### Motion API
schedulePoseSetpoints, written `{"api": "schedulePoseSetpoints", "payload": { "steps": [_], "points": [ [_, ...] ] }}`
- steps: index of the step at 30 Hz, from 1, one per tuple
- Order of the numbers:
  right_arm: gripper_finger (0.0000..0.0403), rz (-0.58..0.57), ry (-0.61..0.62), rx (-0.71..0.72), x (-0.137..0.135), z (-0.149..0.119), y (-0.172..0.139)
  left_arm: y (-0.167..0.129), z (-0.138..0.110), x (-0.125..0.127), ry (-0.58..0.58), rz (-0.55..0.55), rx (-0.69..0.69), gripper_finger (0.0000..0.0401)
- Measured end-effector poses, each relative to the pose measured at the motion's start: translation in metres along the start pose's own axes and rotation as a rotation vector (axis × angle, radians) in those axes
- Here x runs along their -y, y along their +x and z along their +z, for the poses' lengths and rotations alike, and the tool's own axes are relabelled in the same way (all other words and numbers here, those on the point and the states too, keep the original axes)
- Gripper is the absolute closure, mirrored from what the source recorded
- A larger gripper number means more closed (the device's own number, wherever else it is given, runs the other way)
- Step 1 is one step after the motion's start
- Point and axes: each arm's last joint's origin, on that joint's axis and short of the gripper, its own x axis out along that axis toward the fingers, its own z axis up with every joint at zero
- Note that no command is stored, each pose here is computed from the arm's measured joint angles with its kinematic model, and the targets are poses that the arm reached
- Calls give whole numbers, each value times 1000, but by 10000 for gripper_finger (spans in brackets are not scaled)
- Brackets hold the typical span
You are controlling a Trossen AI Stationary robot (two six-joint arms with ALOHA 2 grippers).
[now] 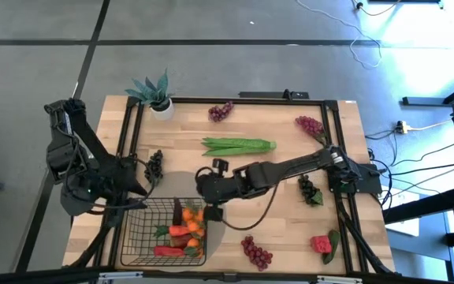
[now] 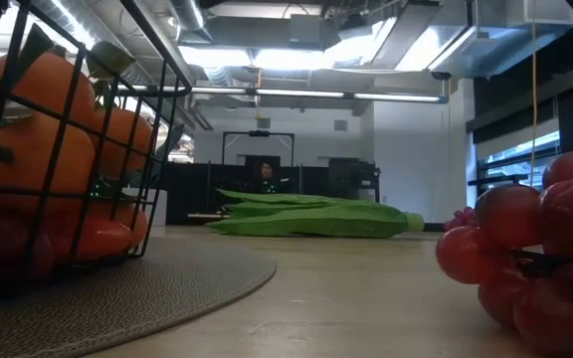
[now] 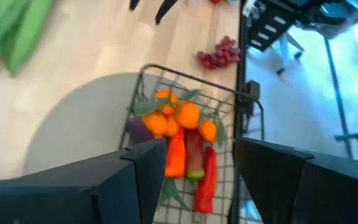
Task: Build produce basket
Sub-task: Put the lettuce into the wire basket
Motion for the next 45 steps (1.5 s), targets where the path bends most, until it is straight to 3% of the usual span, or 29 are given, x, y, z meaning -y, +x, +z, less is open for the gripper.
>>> {"api": "schedulePoseSetpoints", "payload": {
  "steps": [8, 13, 18, 27, 37, 45],
  "points": [
    [290, -169, 121, -159, 12, -19, -53, 0, -1, -6, 74, 67, 21, 220],
    [290, -221, 148, -271, 7, -36, -77, -1, 2, -7, 72, 118, 122, 220],
    [290, -324, 114, -334, 3, -51, -96, 0, 4, -9, 42, 145, 176, 220],
    [290, -333, -12, -269, 1, -62, -125, 7, 17, -17, -66, 230, 263, 220],
    [290, -419, 8, -300, 49, -107, -147, 20, 25, -21, -101, 313, 289, 220],
    [290, -235, 122, -294, 102, -117, -120, 27, 30, -25, -169, 354, 309, 220]
  ]
}}
